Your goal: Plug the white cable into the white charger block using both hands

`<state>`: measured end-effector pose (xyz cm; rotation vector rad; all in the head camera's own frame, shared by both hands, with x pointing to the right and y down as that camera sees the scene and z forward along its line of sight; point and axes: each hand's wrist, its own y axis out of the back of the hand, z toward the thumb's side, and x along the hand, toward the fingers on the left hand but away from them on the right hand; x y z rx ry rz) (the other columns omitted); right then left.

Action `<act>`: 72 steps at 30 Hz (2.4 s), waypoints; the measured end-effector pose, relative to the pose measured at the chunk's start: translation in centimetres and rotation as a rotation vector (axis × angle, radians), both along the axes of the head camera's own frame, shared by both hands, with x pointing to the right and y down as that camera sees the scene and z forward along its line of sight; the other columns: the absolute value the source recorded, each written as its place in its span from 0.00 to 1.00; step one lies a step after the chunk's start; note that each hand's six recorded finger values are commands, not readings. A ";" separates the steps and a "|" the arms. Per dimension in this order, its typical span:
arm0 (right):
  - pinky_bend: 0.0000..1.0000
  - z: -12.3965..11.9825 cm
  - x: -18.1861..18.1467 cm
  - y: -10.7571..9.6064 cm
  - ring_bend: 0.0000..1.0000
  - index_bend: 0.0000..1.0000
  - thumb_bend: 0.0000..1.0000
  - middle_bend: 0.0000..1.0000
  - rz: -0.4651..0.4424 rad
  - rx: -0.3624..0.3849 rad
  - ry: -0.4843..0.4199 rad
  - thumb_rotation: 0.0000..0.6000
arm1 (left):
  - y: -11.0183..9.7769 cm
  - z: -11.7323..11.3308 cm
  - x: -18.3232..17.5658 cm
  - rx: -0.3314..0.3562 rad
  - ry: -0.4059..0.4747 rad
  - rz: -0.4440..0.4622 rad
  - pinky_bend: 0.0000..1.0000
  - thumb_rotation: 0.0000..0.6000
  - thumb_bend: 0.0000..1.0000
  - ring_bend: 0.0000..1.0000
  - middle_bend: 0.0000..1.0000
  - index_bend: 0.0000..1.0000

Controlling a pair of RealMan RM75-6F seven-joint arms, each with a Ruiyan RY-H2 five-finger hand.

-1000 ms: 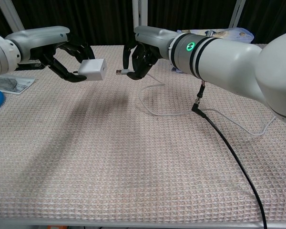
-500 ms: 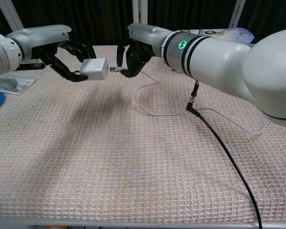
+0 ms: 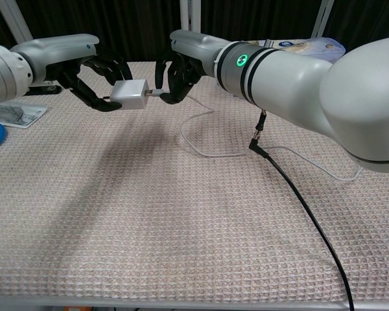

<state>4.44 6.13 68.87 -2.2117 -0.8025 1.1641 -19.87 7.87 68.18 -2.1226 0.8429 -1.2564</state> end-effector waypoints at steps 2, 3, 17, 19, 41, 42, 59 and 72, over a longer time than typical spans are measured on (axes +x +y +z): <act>0.17 0.0 -0.1 0.0 0.31 0.63 0.38 0.58 0.000 -0.001 0.000 1.00 | 0.0 0.0 0.0 -0.001 -0.002 0.001 0.17 1.00 0.47 0.26 0.54 0.58; 0.17 0.0 -0.1 0.0 0.31 0.63 0.38 0.58 0.000 -0.001 0.000 1.00 | 0.0 0.0 0.0 -0.001 -0.004 0.001 0.17 1.00 0.47 0.26 0.54 0.58; 0.17 0.3 -0.5 0.0 0.31 0.62 0.38 0.58 0.002 0.000 0.006 1.00 | -0.1 0.0 0.4 -0.011 -0.007 0.003 0.17 1.00 0.47 0.26 0.54 0.58; 0.17 0.3 -0.5 0.0 0.31 0.62 0.38 0.58 0.003 -0.001 0.005 1.00 | -0.1 0.0 0.4 -0.010 -0.007 0.002 0.17 1.00 0.47 0.27 0.54 0.58; 0.17 0.7 -0.8 0.2 0.31 0.62 0.38 0.58 0.012 -0.012 -0.002 1.00 | -0.4 -0.2 1.1 -0.012 -0.006 -0.008 0.17 1.00 0.47 0.27 0.54 0.58; 0.17 0.7 -0.8 0.2 0.31 0.62 0.38 0.58 0.012 -0.011 -0.003 1.00 | -0.4 -0.2 1.1 -0.011 -0.006 -0.007 0.17 1.00 0.47 0.27 0.54 0.58; 0.17 0.9 -1.5 0.4 0.31 0.63 0.38 0.58 0.018 -0.008 -0.014 1.00 | -0.1 -0.2 1.4 -0.016 -0.006 0.003 0.17 1.00 0.47 0.27 0.54 0.58; 0.17 1.0 -1.9 0.6 0.31 0.56 0.36 0.55 0.017 -0.009 -0.021 1.00 | -0.1 -0.1 1.3 -0.025 -0.005 -0.004 0.17 1.00 0.47 0.27 0.54 0.58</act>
